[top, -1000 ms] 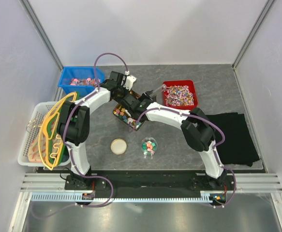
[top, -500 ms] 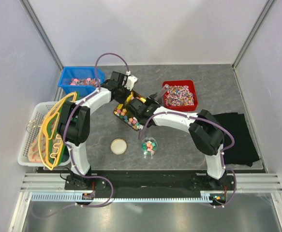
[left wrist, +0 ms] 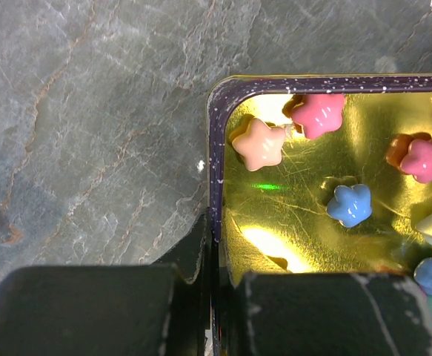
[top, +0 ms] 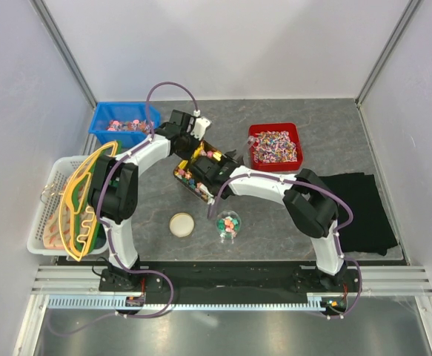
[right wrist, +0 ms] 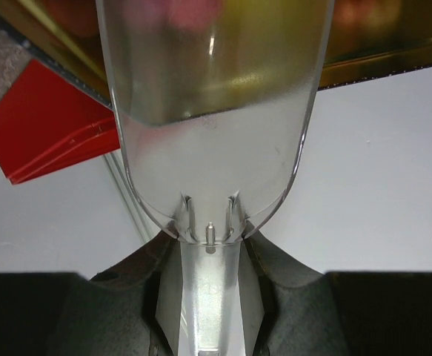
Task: Pack the candies
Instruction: Scoop the fake candies from the storage box.
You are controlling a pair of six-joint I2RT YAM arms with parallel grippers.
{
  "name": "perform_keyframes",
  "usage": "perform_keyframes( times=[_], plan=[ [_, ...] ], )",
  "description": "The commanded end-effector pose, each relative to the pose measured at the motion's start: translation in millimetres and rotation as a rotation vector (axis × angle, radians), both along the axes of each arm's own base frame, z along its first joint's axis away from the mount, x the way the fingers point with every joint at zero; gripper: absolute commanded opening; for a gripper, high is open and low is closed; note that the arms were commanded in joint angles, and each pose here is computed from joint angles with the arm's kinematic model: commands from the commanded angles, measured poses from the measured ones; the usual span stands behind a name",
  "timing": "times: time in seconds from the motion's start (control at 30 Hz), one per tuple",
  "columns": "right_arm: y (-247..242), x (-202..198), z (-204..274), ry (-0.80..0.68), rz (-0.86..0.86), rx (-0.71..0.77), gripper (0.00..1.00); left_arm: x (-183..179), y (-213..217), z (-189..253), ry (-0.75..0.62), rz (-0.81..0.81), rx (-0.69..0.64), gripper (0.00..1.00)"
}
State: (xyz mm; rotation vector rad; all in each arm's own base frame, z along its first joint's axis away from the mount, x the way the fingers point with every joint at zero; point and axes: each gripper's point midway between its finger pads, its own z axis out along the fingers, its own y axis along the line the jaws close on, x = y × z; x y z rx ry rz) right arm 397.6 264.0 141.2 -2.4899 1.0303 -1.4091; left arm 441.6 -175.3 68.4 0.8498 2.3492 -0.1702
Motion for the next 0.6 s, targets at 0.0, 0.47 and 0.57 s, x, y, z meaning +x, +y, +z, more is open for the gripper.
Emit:
perform_keyframes(
  times=[0.0,0.47,0.57],
  plan=[
    [-3,-23,-43,0.154,0.021,-0.039,0.00,18,-7,50,-0.135,-0.011,-0.076,0.02],
    [15,-47,-77,0.363,-0.065,0.116,0.00,19,-7,51,-0.139,0.000,-0.076,0.02],
    [18,-44,-83,0.365,-0.023,0.114,0.00,18,-8,51,-0.134,0.001,-0.086,0.02]
  ],
)
